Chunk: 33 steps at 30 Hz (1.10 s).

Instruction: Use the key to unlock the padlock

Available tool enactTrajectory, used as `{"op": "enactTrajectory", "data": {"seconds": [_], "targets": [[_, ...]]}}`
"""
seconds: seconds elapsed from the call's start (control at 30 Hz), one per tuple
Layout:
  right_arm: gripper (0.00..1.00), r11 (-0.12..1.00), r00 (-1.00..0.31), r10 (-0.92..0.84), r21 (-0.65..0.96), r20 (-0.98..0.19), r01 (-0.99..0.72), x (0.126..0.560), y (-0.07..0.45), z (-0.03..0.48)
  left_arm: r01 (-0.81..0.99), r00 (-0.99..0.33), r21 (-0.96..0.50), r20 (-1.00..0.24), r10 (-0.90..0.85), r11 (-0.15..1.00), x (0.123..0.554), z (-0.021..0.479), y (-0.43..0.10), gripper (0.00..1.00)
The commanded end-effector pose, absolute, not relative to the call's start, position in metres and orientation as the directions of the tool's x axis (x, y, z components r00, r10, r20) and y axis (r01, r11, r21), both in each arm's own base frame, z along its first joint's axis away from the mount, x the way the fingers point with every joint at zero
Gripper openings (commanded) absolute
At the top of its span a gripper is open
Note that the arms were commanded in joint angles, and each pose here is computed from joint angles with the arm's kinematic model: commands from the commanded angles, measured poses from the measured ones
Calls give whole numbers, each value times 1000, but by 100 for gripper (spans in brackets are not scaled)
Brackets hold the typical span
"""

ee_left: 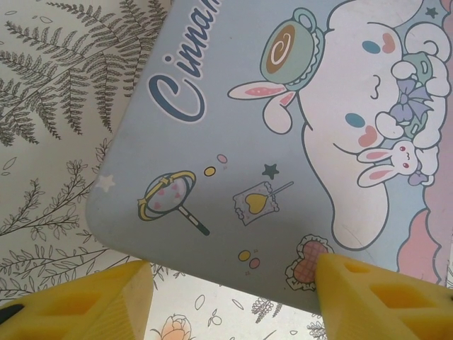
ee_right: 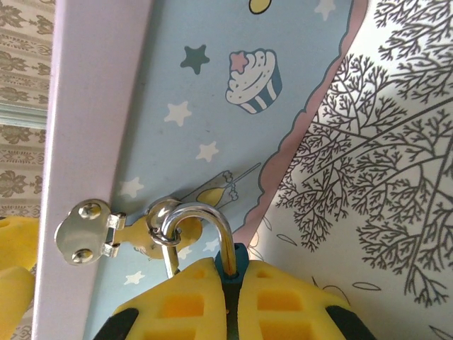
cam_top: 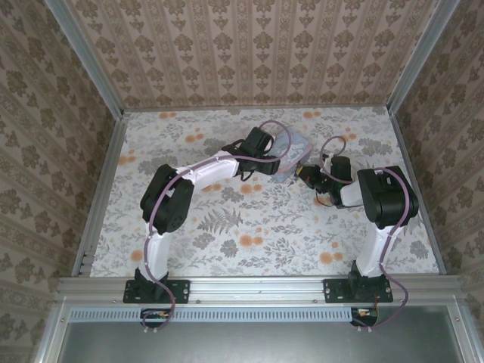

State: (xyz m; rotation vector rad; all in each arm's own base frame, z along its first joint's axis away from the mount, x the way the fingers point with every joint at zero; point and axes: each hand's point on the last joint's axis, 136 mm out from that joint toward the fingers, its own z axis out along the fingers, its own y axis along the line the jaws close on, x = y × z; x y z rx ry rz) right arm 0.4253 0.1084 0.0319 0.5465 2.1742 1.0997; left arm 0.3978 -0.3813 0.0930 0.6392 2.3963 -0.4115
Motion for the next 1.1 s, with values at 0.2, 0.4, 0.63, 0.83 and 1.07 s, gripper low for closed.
{"op": "enactTrajectory", "data": {"seconds": [0.2,0.4,0.63,0.83,1.07], "targets": [[0,559,-672,666,813,-323,163,436,89,28,542,-780,-79,-418,466,837,361,20,-349,61],[0,578,-692,638,803,-337,142,458,92,48,554,-779,-83,-403,481,828,359,16,-351,59],[0,692,-746,567,693,-349,202,466,79,45,568,-779,-89,-380,499,819,356,12,-353,57],[0,699,-733,582,677,-351,231,472,64,44,566,-783,-93,-373,498,819,355,10,-353,57],[0,657,-704,620,719,-346,225,467,62,56,561,-783,-103,-388,486,821,356,20,-354,58]]}}
